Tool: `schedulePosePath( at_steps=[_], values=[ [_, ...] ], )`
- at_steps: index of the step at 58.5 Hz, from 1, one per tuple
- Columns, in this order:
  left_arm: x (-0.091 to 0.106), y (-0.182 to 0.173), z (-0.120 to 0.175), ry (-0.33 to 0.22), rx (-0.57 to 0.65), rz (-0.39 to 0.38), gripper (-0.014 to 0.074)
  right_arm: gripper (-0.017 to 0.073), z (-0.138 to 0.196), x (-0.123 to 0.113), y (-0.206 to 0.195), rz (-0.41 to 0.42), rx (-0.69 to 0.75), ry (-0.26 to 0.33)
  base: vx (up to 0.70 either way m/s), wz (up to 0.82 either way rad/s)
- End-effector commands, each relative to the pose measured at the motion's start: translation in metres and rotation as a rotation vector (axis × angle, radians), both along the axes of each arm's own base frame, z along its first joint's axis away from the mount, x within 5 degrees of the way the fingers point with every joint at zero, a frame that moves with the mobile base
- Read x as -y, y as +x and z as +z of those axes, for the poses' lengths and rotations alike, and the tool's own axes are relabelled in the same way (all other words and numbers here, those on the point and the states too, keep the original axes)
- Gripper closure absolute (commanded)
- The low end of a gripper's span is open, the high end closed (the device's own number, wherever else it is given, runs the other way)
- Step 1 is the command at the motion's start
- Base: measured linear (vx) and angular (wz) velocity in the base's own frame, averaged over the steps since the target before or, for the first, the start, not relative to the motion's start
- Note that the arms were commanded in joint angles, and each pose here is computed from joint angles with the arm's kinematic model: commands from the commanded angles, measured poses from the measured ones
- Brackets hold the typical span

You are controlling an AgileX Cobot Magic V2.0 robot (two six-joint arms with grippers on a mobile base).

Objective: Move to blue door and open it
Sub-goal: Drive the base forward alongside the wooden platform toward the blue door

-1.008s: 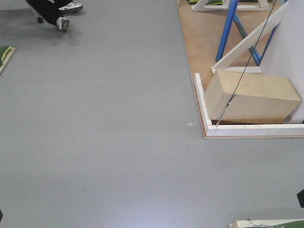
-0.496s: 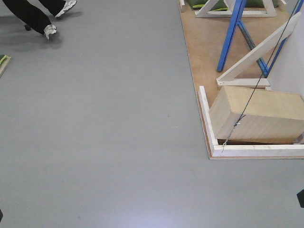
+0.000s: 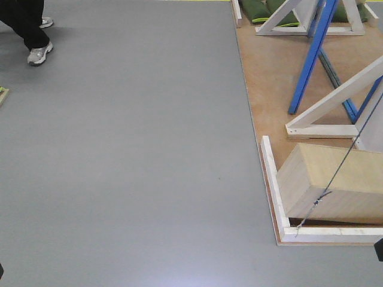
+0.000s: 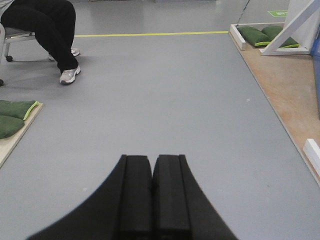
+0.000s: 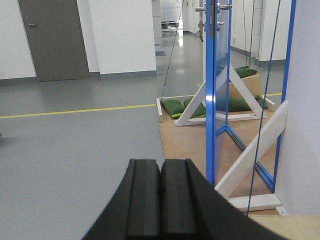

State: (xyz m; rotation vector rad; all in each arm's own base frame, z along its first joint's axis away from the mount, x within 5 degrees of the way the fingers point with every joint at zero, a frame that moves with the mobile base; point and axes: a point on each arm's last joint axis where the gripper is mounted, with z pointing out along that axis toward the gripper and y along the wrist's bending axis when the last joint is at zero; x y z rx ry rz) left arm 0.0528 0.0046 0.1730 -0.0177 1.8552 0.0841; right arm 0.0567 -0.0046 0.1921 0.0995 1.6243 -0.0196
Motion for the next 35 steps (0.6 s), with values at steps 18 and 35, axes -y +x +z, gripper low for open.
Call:
schedulePosePath(
  at_steps=[18,35],
  values=[
    [0.0007,0.0001,0.0164,-0.004,0.119,-0.006,0.0521,0.0551,0.0083,-0.0007,-0.0011,0.007,0.098,-0.019,0.44,0.03],
    [0.0007,0.0001,0.0164,-0.004,0.119,-0.006,0.0521,0.0551,0.0083,-0.0007,-0.0011,0.007,0.098,-0.019,0.44,0.01]
  ],
)
